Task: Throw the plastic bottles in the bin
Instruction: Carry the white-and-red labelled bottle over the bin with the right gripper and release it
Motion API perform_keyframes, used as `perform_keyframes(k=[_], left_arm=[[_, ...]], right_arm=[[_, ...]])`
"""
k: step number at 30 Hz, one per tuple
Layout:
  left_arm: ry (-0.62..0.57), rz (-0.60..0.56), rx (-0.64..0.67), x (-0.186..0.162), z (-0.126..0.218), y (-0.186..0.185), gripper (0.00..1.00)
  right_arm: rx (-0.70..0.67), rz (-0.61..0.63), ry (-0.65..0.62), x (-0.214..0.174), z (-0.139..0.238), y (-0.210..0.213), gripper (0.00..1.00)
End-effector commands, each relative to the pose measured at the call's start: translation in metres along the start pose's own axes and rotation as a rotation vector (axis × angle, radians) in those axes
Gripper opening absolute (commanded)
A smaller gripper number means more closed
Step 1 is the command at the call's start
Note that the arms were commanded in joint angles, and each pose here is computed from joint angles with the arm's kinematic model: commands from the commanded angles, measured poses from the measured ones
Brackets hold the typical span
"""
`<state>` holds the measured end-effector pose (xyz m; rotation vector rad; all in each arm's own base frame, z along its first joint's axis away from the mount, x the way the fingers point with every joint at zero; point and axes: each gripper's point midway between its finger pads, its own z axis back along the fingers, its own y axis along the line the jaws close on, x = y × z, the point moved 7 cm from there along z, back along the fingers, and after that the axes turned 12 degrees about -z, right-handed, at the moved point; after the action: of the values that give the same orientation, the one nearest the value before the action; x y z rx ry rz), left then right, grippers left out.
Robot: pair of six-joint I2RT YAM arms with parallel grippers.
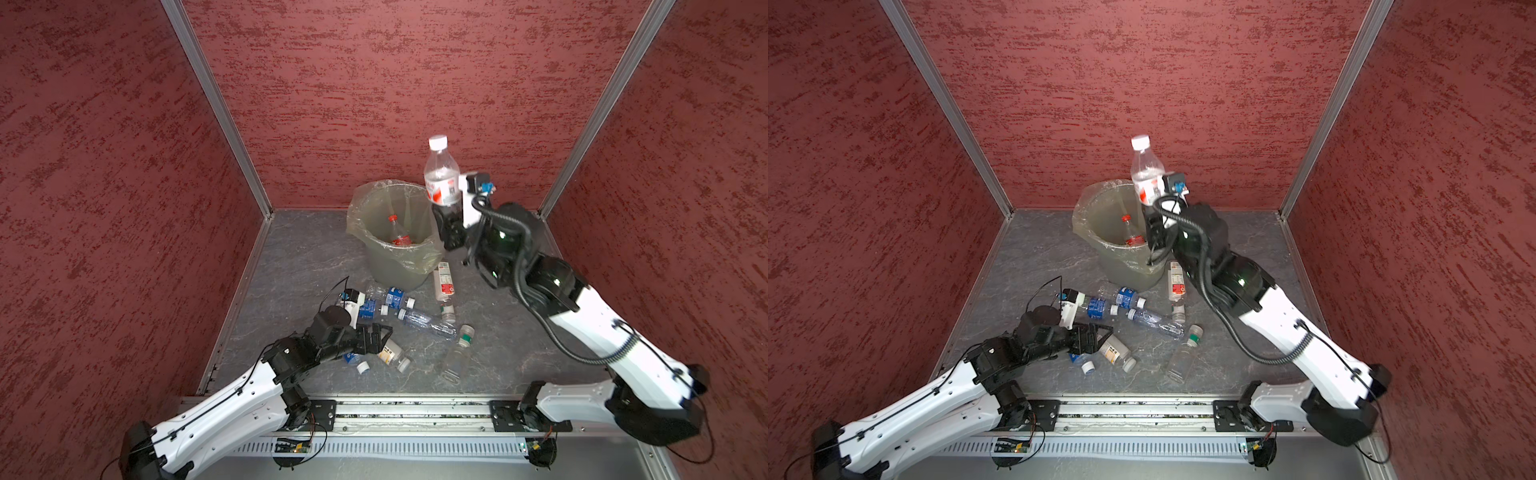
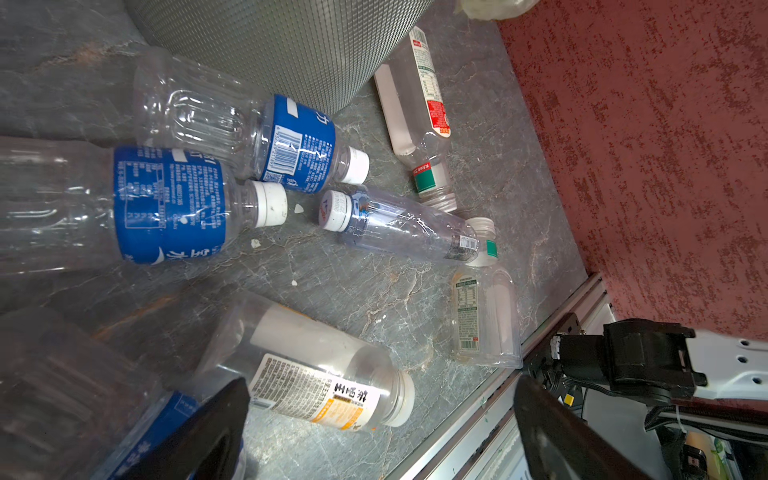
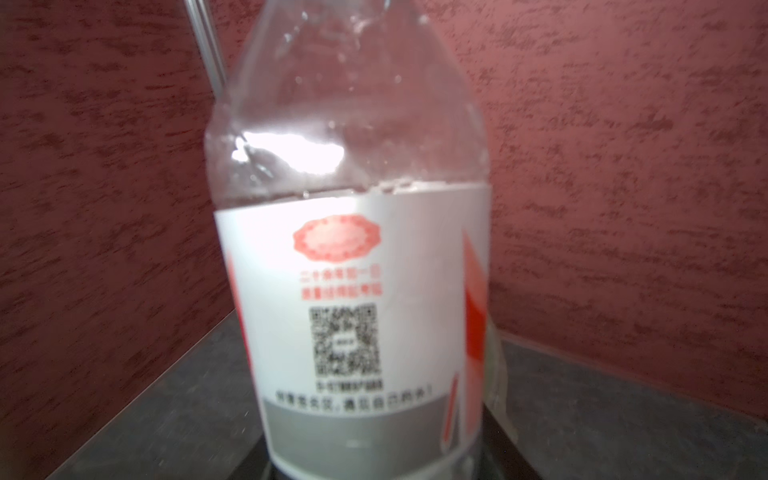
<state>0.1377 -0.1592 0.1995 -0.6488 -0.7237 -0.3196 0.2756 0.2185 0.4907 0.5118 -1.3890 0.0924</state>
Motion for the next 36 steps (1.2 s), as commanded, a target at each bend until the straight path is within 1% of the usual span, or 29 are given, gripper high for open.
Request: perform_keyframes(k=[1,2,5,7,10,16,20,25,36], left_arm=[[-0.036,-0.011,0.015,0.002,0.011,0.001,1.00],[-0.036,-0.007,0.021,-0.001,0.014,0.002,1.00],[-0.042,0.007,0.033,-0.007,0.018,0.007,1.00],[-0.044,0.012,0.036,-0.010,0.020,0.009,1.00],[-0.040,0.013,0.044,-0.011,0.022,0.010,1.00],[-0.035,0.010,0.051,-0.011,0.020,0.011,0.99],[-0.029,0.011,0.064,-0.008,0.018,0.010,0.99],[-0.031,0.006,0.090,-0.002,0.019,0.009,1.00],[-0.008,0.013,0.149,0.004,0.020,0.011,0.99]], right_arm=[[0.003,-0.005,0.062,0.006,-0.056,-0.016,0.79],[0.003,-0.017,0.073,0.010,-0.073,-0.018,0.87],[0.018,-0.043,0.092,0.014,-0.103,-0.019,0.95],[0.014,-0.053,0.094,0.017,-0.113,-0.021,0.95],[-0.026,-0.050,0.094,0.022,-0.115,-0.027,0.97],[-0.023,-0.036,0.051,0.043,-0.089,-0.029,0.98],[-0.060,-0.029,0.059,0.041,-0.077,-0.035,0.97],[-0.105,-0.046,0.077,0.029,-0.064,-0.046,0.96],[-0.190,-0.099,0.148,-0.022,-0.031,-0.083,0.95]])
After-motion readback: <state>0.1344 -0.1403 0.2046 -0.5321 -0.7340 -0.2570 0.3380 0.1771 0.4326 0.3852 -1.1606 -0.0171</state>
